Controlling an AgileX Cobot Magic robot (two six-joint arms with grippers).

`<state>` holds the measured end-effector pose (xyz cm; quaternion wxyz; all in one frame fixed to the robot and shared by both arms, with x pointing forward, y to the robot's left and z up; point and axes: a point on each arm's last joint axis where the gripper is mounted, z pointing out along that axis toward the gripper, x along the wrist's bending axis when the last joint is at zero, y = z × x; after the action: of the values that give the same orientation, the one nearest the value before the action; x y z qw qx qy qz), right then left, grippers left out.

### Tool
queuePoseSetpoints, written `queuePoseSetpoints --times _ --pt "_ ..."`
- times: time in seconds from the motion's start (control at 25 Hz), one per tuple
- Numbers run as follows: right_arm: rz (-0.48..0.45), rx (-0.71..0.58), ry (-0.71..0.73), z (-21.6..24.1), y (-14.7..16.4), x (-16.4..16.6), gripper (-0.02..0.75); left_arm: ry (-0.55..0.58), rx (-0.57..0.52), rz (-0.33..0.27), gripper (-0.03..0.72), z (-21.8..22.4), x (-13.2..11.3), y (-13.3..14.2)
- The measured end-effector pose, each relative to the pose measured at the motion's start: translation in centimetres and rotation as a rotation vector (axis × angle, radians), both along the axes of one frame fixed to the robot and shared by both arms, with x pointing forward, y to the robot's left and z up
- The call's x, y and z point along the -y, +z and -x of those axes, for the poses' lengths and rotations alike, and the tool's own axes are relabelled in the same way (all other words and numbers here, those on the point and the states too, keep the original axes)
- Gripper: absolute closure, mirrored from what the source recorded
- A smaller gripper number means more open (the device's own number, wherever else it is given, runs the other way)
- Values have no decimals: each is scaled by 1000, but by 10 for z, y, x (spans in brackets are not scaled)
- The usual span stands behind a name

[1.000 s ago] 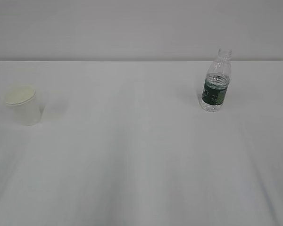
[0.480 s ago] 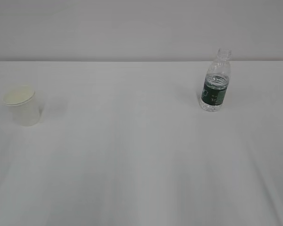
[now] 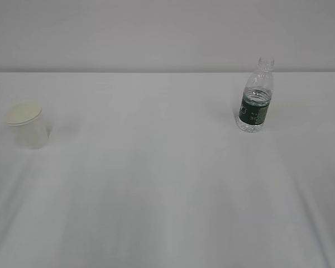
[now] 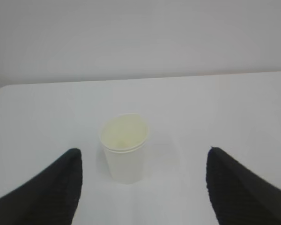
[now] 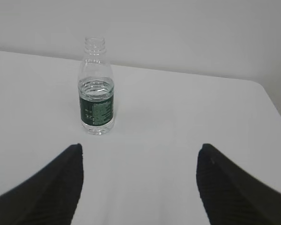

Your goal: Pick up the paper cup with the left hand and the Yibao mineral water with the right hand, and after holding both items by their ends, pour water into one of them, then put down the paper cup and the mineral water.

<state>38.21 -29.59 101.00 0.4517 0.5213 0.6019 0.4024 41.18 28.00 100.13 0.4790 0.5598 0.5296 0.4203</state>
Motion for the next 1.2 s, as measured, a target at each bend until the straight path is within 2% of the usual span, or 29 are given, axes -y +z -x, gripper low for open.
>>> queuePoseSetpoints --times 0.2,0.36,0.64,1.04,1.2 --pt "-34 20 -3 -26 -12 -1 167 1 -21 -21 95 -22 5 -22" --pt "-22 66 89 -37 -16 -9 167 13 -27 -39 95 -37 6 -41" --pt "-31 5 169 -59 -45 -17 167 20 -29 -69 100 -51 7 -71" --pt "-137 26 153 -87 -92 -19 167 25 -6 -77 113 -57 8 -80" --pt "-156 -29 96 -91 -111 -15 167 43 -6 -72 114 -57 6 -80"
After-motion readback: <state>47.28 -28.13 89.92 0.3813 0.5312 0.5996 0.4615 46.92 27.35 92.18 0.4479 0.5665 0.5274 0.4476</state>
